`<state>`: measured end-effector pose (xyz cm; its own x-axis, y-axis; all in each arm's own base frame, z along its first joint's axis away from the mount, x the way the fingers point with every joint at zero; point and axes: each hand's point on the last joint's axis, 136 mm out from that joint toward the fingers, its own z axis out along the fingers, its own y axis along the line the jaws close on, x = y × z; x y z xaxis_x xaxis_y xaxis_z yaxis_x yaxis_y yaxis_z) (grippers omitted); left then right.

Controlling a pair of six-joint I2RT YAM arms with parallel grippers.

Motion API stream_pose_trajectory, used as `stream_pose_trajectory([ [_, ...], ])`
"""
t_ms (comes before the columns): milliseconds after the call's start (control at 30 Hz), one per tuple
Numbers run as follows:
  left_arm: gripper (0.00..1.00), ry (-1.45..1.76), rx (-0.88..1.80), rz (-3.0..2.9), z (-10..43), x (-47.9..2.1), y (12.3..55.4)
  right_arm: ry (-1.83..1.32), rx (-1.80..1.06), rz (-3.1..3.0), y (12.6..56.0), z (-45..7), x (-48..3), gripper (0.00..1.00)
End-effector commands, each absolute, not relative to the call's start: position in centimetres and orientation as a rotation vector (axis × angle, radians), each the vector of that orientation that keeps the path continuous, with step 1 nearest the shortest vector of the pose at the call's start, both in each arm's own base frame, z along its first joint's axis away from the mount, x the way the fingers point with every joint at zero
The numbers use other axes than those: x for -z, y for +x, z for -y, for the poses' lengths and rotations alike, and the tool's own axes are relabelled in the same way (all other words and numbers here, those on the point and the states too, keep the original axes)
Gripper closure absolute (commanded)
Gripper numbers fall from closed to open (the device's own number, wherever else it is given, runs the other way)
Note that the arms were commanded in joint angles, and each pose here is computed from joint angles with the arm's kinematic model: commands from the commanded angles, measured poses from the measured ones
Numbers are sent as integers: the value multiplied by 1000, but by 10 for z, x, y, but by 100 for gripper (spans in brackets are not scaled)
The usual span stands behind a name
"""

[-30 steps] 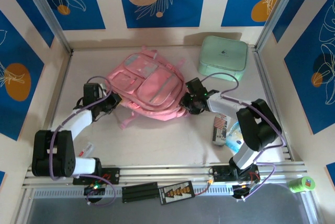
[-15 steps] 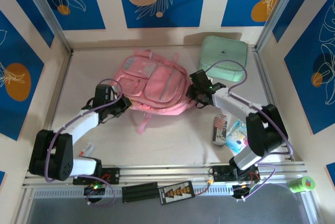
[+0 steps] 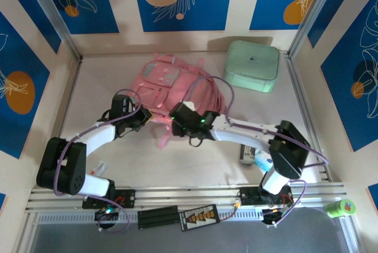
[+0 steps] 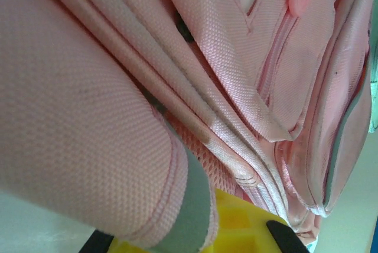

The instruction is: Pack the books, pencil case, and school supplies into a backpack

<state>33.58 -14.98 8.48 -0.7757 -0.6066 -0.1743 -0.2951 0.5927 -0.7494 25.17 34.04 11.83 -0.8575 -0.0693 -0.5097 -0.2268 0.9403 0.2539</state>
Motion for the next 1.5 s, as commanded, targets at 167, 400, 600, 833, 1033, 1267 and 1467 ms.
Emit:
stream_pose_trajectory([
  [167, 100, -565, 1146, -2320, 171, -131, 347, -357, -510, -2561, 246, -405, -111, 64],
  [400, 100, -542, 1169, -2307, 174, -142, 345, -237, -430, -2596, 266, -397, -92, 69],
  [600, 100, -542, 1170, -2307, 174, -142, 344, -195, -346, -2583, 279, -389, -90, 68],
  [833, 100, -533, 1185, -2305, 176, -144, 343, -202, -301, -2543, 291, -390, -92, 68],
  [1033, 100, -535, 1186, -2306, 176, -144, 343, -194, -260, -2534, 295, -388, -91, 69],
  [1267, 100, -538, 1182, -2310, 176, -142, 341, -172, -263, -2523, 301, -388, -93, 72],
  [1467, 100, -541, 1172, -2315, 175, -140, 340, -136, -217, -2540, 300, -377, -89, 79],
])
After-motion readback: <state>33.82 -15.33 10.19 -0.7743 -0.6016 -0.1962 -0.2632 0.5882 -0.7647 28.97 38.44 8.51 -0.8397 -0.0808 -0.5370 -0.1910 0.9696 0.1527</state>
